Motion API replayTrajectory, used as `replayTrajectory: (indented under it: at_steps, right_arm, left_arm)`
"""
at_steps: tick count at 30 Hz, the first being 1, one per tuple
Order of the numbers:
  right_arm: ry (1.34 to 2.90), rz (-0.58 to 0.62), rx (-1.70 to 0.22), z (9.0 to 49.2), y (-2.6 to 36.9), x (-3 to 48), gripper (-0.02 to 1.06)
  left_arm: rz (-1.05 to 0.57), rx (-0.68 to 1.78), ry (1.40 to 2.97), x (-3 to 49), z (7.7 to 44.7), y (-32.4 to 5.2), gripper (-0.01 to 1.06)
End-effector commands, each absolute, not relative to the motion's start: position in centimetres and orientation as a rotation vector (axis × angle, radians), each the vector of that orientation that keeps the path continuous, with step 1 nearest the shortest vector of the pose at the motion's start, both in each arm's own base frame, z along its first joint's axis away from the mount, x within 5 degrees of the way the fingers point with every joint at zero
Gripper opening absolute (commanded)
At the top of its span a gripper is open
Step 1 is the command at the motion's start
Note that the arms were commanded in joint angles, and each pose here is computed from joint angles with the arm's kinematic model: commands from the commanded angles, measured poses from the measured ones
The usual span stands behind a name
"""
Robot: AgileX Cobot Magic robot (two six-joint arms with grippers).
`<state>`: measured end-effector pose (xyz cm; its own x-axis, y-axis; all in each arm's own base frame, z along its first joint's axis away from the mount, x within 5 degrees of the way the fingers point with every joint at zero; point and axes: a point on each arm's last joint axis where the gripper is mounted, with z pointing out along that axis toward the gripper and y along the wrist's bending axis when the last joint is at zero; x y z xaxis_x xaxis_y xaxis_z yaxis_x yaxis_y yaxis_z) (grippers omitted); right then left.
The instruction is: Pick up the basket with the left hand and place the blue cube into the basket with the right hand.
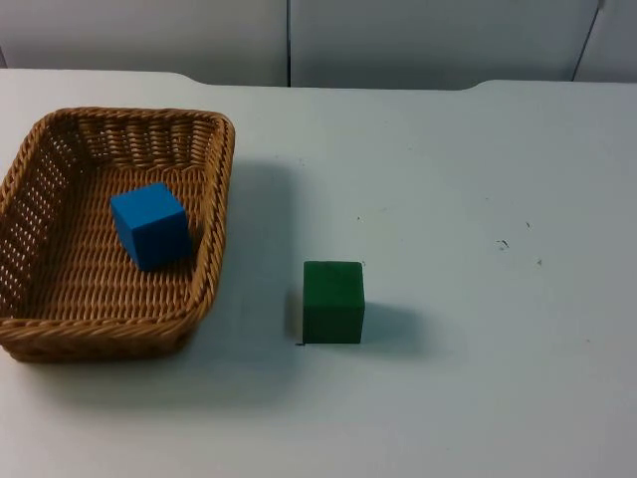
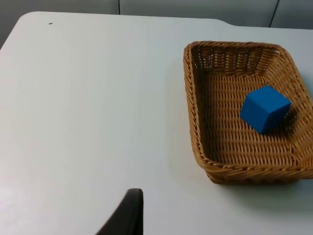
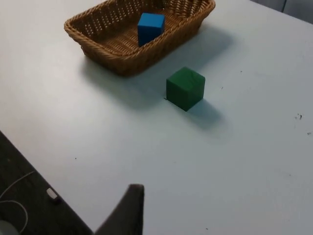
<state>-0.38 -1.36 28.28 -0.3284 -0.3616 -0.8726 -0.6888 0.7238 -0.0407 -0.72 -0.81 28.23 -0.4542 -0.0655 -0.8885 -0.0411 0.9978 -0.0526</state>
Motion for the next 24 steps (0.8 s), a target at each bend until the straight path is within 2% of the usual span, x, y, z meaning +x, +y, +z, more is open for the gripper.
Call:
replayTrajectory:
  at_steps: [1,18,20,24]
  right_arm:
    - [1.935,0.42,-0.802,28.28,-1.38,-0.34,1.0]
    - [1.92,0.424,-0.802,27.78,-0.94,0.04,1.01]
    - [1.92,0.424,-0.802,27.78,-0.94,0.04,1.05]
    - [1.917,0.424,-0.81,27.78,-0.91,0.02,1.05]
  left_arm:
    - [-0.049,-0.073,2.021,-0.71,28.34,-0.89,1.0]
    - [-0.044,-0.068,2.021,-0.71,28.34,-0.87,1.0]
    - [-0.044,-0.068,2.021,-0.71,28.34,-0.87,1.0]
    - [-0.044,-0.068,2.021,-0.71,28.34,-0.87,1.0]
